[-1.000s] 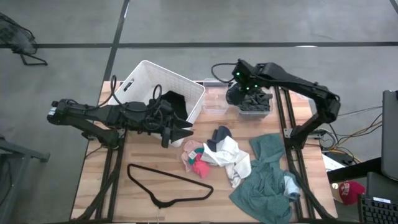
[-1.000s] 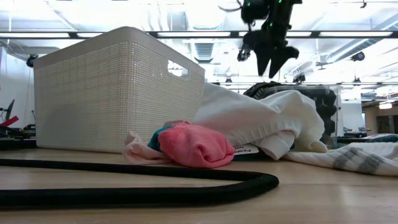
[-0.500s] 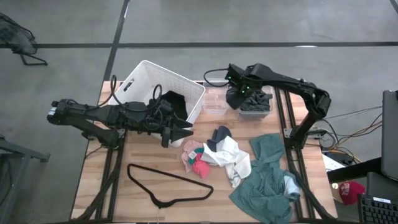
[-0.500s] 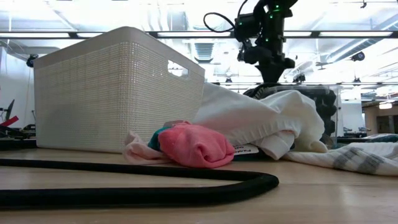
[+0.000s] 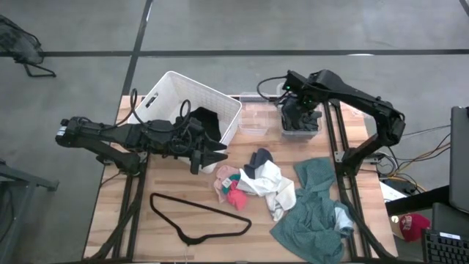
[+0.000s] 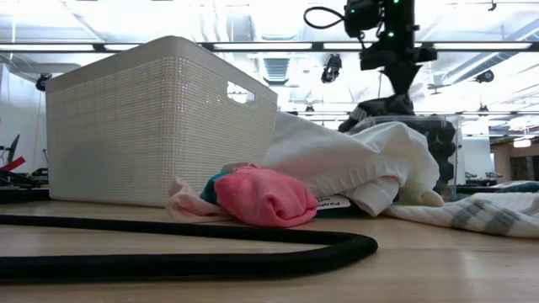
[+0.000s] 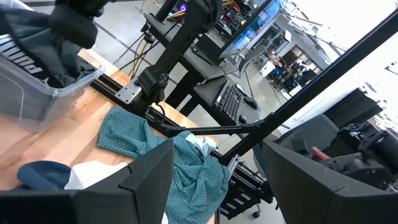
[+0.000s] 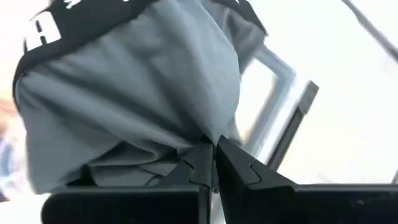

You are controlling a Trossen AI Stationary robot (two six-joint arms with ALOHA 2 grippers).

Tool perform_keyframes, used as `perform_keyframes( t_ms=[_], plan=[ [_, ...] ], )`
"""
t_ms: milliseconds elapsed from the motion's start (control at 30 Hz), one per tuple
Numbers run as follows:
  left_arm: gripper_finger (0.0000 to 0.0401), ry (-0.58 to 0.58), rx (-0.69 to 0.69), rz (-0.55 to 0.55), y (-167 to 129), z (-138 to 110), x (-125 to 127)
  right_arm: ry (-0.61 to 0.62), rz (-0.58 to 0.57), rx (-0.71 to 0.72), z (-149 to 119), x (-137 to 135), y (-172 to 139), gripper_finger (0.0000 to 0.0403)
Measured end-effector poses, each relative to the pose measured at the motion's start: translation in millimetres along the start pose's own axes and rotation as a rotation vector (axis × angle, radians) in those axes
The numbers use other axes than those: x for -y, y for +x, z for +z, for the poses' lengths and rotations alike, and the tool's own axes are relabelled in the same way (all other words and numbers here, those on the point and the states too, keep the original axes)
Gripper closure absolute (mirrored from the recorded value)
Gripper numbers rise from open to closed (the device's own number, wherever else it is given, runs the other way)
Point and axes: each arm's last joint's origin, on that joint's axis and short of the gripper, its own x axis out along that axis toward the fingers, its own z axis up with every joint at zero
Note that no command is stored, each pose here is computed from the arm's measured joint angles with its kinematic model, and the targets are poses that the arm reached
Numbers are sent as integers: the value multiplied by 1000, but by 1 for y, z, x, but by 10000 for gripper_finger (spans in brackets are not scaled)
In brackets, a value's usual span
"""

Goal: Pick & Place Cloths
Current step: Put the gray underwear into the right transparent bin

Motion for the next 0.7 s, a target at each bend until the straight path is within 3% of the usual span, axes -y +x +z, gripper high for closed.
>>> perform_keyframes(
  t_ms=[267,367,700],
  plan=[
    [151,-5,2,3,0,0,0,56,85,-93,1,13,14,393],
    [151,-6,2,3,0,0,0,50,56,-115,1,15,21,380],
    [151,1,-3,8,3,-1,-1,52,124,-7,-9,20,-10,246]
  ],
)
